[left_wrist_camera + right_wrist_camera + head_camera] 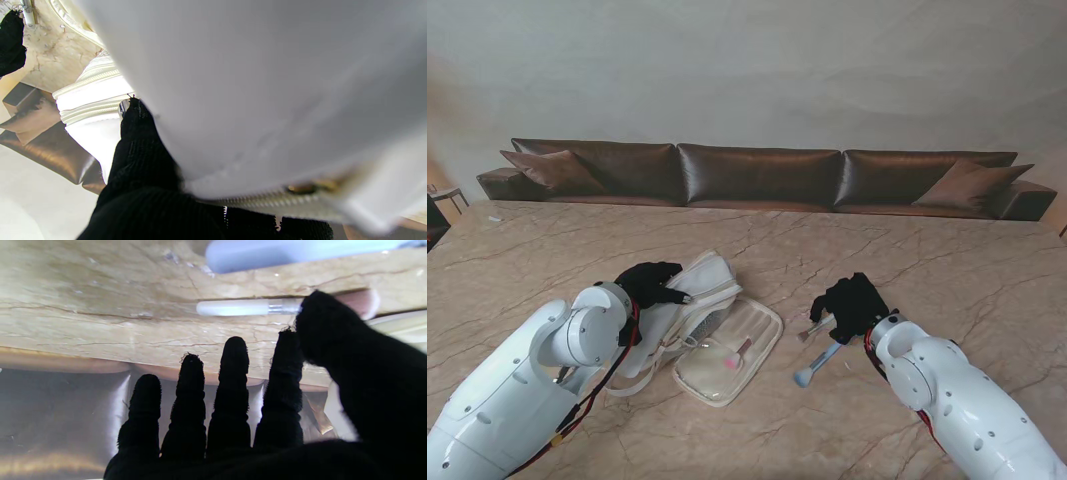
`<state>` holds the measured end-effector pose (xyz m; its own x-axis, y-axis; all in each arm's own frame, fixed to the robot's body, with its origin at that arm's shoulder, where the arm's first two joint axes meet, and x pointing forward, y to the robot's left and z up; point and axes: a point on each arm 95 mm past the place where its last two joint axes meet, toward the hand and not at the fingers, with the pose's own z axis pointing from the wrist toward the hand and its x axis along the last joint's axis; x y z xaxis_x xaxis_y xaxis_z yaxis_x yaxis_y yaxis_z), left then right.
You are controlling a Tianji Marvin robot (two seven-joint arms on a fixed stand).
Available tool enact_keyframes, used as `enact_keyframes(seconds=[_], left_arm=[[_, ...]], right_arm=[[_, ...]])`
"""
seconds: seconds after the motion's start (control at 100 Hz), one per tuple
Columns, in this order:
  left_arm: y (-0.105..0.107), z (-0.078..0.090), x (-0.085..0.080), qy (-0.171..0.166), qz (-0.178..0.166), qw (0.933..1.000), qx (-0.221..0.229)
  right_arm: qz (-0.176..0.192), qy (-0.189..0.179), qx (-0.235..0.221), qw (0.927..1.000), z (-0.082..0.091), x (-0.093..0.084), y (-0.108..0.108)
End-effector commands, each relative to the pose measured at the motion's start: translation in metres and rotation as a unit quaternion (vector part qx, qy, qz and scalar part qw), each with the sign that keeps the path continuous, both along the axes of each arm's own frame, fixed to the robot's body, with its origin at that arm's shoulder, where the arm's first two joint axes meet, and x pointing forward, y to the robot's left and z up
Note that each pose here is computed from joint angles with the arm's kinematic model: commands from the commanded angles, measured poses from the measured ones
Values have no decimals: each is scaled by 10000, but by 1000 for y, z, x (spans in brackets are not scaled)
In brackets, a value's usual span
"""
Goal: Pack the cosmetics bag
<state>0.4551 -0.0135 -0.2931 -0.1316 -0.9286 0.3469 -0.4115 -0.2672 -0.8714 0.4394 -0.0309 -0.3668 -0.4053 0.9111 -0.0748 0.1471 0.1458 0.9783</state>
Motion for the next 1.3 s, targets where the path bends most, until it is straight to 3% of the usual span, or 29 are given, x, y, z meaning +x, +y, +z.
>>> enact_keyframes(seconds=[0.0,0.8,1.29], left_arm=[[-3,-2,-2,41,-10,10000,-25],[-2,-5,-3,83,25,10000,-34],[0,-6,-2,101,32,9999,-32]], right_arm=[[-22,5,2,10000,-4,1,-1],[-224,-16,453,9987,-31,23,2],[-125,27,379,9992,-39,29,5]])
